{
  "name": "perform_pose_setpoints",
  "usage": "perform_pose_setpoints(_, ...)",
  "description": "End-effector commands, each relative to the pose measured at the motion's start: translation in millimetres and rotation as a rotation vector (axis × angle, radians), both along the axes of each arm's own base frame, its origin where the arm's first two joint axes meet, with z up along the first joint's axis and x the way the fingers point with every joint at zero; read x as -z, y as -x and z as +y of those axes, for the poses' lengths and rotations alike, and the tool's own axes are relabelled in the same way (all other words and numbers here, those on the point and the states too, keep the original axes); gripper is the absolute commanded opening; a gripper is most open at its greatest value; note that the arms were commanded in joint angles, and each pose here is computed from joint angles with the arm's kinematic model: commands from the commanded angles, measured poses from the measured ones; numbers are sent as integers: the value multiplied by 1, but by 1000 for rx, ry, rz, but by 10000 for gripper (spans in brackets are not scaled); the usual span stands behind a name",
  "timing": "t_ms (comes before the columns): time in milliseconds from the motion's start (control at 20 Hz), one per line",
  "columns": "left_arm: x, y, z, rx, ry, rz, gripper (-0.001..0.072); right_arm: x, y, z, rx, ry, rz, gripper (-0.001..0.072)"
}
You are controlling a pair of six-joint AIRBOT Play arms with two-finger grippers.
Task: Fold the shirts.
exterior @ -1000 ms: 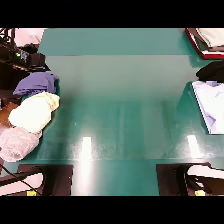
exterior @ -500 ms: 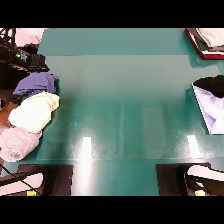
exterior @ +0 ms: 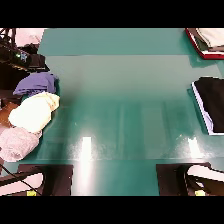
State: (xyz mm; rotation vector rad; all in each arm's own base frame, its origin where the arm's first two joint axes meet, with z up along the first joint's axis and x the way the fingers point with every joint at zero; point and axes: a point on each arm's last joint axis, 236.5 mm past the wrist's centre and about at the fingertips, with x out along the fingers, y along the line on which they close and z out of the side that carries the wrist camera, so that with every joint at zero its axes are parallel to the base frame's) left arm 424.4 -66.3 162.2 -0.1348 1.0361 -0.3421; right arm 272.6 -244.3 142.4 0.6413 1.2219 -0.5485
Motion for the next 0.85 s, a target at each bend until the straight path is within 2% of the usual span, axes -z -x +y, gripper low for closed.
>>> perform_pose_setpoints(0, 0, 1, 0, 0, 1, 3, 24, -12, -17, 28, -43, -79, -86, 505)
perform_pose_setpoints(100, 0, -1, 0, -3, 1, -4, 24, -33, -40, 57, -112, -110, -203, 494)
perform_pose_setpoints(150, -1, -2, 0, -5, 2, -10, 24, -44, -49, 71, -149, -114, -249, 426)
perform_pose_setpoints(300, -4, -7, 1, -13, 3, -32, 25, -74, -70, 116, -268, -85, -353, 75)
perform_pose_setpoints(350, -4, -7, 1, -13, 3, -32, 25, -80, -74, 132, -310, -75, -372, 25)
perform_pose_setpoints(550, -4, -7, 1, -13, 3, -32, 25, -101, -87, 190, -466, -54, -438, 25)
perform_pose_setpoints(800, -4, -7, 1, -14, 3, -32, 25, -100, -89, 227, -567, -73, -430, 24)
